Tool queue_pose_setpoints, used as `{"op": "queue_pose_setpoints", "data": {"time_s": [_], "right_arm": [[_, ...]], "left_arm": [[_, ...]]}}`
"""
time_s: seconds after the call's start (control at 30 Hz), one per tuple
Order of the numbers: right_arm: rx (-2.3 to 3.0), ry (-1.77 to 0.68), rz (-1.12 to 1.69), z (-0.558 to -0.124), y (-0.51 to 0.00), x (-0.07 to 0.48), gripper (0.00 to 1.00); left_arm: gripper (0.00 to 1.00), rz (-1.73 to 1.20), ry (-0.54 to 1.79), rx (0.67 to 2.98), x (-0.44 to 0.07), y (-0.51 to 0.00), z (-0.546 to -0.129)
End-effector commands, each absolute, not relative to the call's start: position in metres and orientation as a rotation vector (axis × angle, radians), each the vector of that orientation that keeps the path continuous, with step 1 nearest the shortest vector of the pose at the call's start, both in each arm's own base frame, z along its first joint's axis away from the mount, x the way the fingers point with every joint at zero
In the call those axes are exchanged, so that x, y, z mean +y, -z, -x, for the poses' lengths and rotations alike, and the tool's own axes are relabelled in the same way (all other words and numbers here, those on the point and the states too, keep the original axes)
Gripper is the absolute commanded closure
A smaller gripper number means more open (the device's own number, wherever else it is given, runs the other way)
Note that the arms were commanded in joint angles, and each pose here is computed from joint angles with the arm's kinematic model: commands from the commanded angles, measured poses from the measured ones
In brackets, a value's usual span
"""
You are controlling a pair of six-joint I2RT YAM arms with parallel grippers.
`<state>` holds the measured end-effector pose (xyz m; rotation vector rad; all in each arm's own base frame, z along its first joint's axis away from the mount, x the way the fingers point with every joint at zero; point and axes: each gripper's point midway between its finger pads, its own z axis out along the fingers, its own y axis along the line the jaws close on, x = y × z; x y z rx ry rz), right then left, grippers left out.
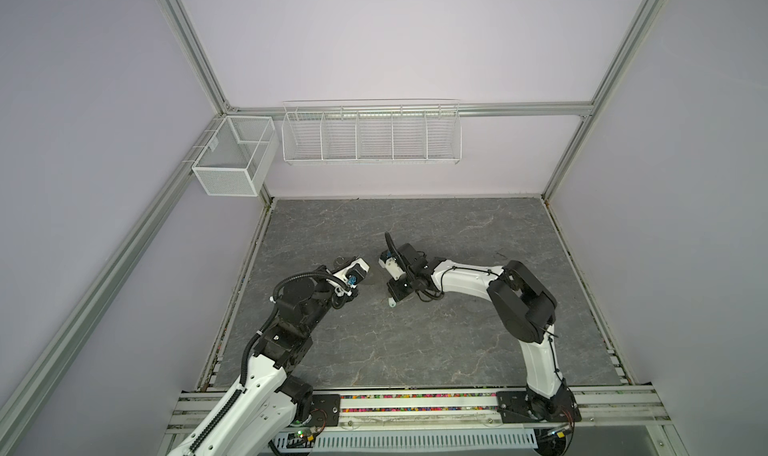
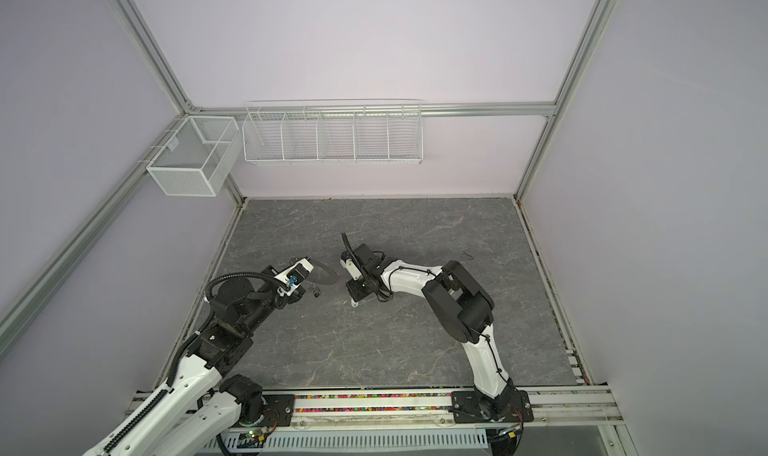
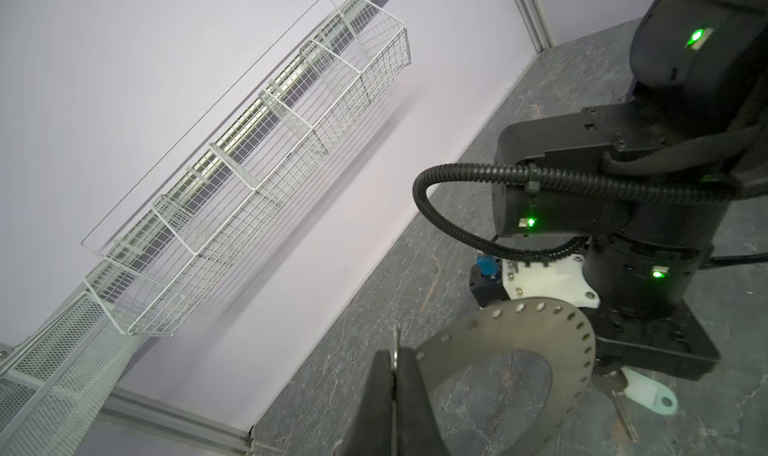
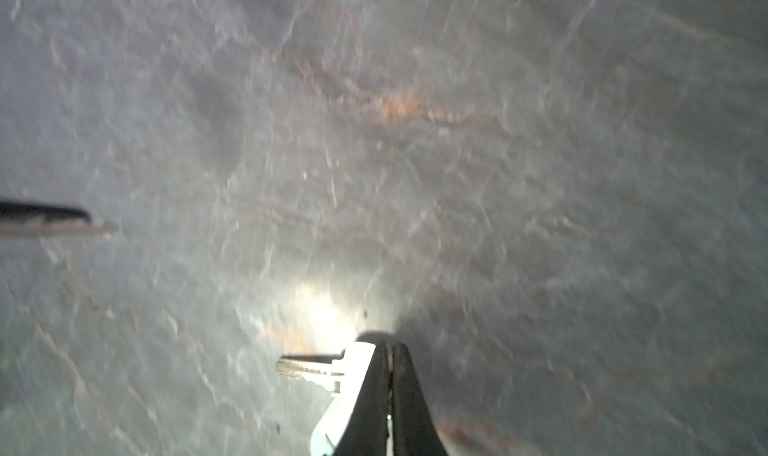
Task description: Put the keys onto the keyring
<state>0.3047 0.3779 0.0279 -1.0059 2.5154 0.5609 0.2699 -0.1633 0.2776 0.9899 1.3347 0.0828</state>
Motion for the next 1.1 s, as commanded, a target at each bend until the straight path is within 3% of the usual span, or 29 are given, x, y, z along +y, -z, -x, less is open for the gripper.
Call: {"op": "queue_pose_setpoints", "data": {"time_s": [0.0,0.17,0.27,0.47,0.8,1.07], "right_arm": [[2.443,-0.506,1.290,-0.277,-0.032,0.361,0.93],[2.443,-0.473,1.362,-0.267,-0.024,0.349,0.92],[2.439,-0.498,1.330,-0.270,-0.024,0.353,0.77],[2.362,-0.588,1.259,-0.271,-0.046,0.359,0.63],[2.414,-0.670,1.108,-0.276,-0.067,0.339,0.66],[2.561,-0.745,1.034,-0.273,-0.052,0.346,0.72]], "left_arm": [[1.00,-0.963,-0.058,1.265,-0.168,-0.299,-0.269],[1.00,-0.953,-0.046,1.269,-0.169,-0.295,-0.272],[1.00,-0.945,-0.035,1.261,-0.170,-0.295,-0.271],[1.00,-0.940,-0.032,1.246,-0.170,-0.300,-0.268],[1.00,-0.950,-0.027,1.249,-0.171,-0.297,-0.267],[1.00,-0.954,-0.023,1.252,-0.171,-0.295,-0.267]]}}
